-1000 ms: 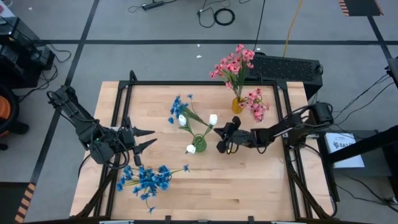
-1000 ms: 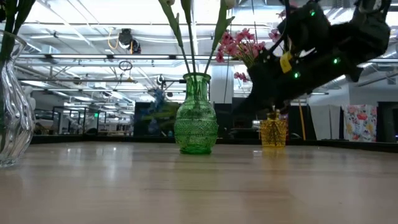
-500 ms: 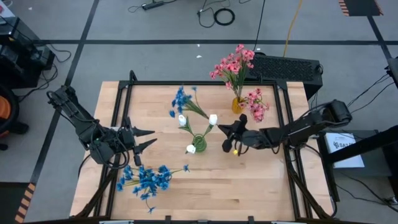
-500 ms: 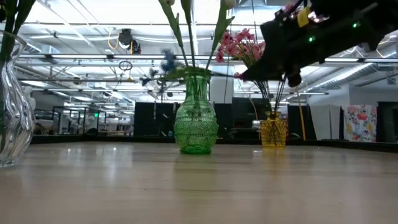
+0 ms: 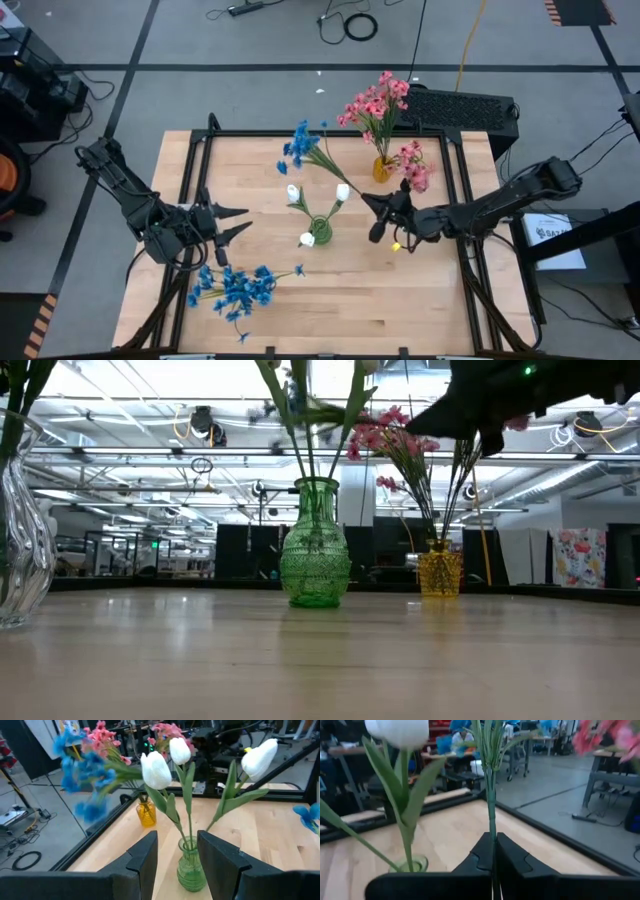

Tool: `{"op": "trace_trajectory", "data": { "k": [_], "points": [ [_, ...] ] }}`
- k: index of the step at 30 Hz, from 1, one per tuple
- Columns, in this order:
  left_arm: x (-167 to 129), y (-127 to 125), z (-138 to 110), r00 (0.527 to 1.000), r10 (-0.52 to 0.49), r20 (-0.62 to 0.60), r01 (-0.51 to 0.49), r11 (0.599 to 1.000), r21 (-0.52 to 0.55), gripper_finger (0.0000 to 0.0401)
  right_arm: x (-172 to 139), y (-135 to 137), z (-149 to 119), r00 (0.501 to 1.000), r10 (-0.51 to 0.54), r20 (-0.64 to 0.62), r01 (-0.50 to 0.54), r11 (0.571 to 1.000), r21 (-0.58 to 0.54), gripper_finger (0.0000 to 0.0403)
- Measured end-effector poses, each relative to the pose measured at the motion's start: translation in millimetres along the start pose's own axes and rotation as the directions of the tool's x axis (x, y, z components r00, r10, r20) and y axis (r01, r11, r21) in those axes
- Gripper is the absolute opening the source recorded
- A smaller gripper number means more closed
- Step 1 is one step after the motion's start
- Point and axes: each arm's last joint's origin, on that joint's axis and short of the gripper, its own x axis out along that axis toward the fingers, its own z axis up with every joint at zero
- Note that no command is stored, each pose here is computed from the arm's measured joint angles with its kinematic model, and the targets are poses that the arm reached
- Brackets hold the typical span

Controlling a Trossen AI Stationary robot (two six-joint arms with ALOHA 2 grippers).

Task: Sort flowers into vase by color
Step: Put the blue flowers into the transparent vase

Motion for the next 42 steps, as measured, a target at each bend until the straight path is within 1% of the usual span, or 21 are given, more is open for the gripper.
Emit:
{"op": "trace_trajectory", "data": {
  "k": [8, 14, 21, 24, 27, 29, 33, 38, 42],
  "points": [
    [0, 0, 2, 1.000, 0.011, 0.014, -0.011, 1.000, -0.017, 0.0145, -11, -2, 23, 0.994, 0.025, 0.110, -0.028, 0.999, 0.025, 0.0000],
    [0, 0, 3, 1.000, 0.021, 0.021, -0.020, 0.999, -0.028, 0.0145, -15, -3, 37, 0.980, 0.037, 0.198, -0.048, 0.998, 0.049, 0.0000],
    [0, 0, 3, 0.999, 0.029, 0.025, -0.028, 0.999, -0.031, 0.0145, -19, 0, 46, 0.961, 0.077, 0.267, -0.099, 0.993, 0.070, 0.0000],
    [0, 0, 5, 0.999, 0.039, 0.036, -0.038, 0.998, -0.049, 0.0145, -23, 2, 48, 0.954, 0.091, 0.287, -0.116, 0.991, 0.071, 0.0000],
    [0, 0, 8, 0.997, 0.049, 0.053, -0.045, 0.996, -0.080, 0.0145, -26, 5, 51, 0.943, 0.126, 0.309, -0.151, 0.987, 0.058, 0.0000],
    [0, 0, 10, 0.997, 0.050, 0.066, -0.043, 0.994, -0.100, 0.0145, -28, 8, 54, 0.937, 0.147, 0.316, -0.165, 0.986, 0.030, 0.0000],
    [-1, -1, 16, 0.994, 0.046, 0.098, -0.033, 0.991, -0.127, 0.0145, -31, 14, 66, 0.925, 0.171, 0.341, -0.183, 0.983, 0.003, 0.0000],
    [-2, -2, 25, 0.989, 0.045, 0.142, -0.024, 0.989, -0.145, 0.0145, -35, 21, 85, 0.911, 0.183, 0.368, -0.187, 0.982, -0.025, 0.0000],
    [-2, 0, 37, 0.979, 0.058, 0.197, -0.022, 0.983, -0.180, 0.0145, -38, 28, 103, 0.906, 0.192, 0.378, -0.185, 0.981, -0.054, 0.0000]
  ]
}}
